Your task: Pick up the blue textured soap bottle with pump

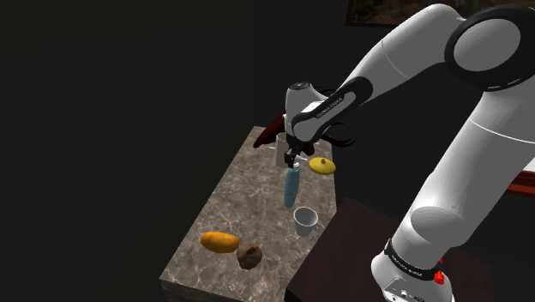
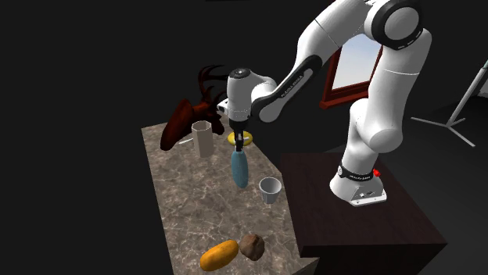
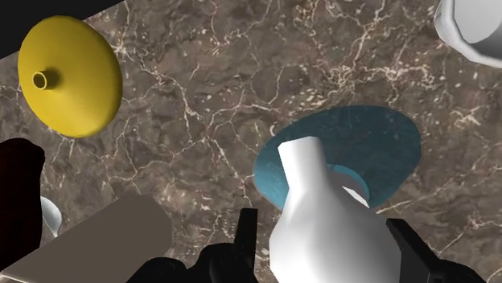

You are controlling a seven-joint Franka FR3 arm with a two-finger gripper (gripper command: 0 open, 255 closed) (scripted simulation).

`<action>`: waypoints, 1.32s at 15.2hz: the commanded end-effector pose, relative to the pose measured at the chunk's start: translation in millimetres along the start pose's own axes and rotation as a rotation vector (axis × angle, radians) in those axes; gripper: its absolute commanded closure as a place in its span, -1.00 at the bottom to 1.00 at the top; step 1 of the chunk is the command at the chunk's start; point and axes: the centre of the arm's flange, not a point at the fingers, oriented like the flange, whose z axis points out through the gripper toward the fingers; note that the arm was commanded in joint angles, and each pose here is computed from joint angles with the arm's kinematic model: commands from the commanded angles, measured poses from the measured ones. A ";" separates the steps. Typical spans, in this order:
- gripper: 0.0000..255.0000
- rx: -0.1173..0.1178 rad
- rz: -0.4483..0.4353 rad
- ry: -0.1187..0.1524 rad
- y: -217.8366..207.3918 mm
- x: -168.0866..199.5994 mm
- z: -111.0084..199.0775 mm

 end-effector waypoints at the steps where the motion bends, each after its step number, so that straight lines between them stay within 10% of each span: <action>1: 1.00 0.000 0.000 0.000 -0.4 -0.2 0.6; 20: 1.00 0.000 0.000 0.000 10.4 1.6 -56.1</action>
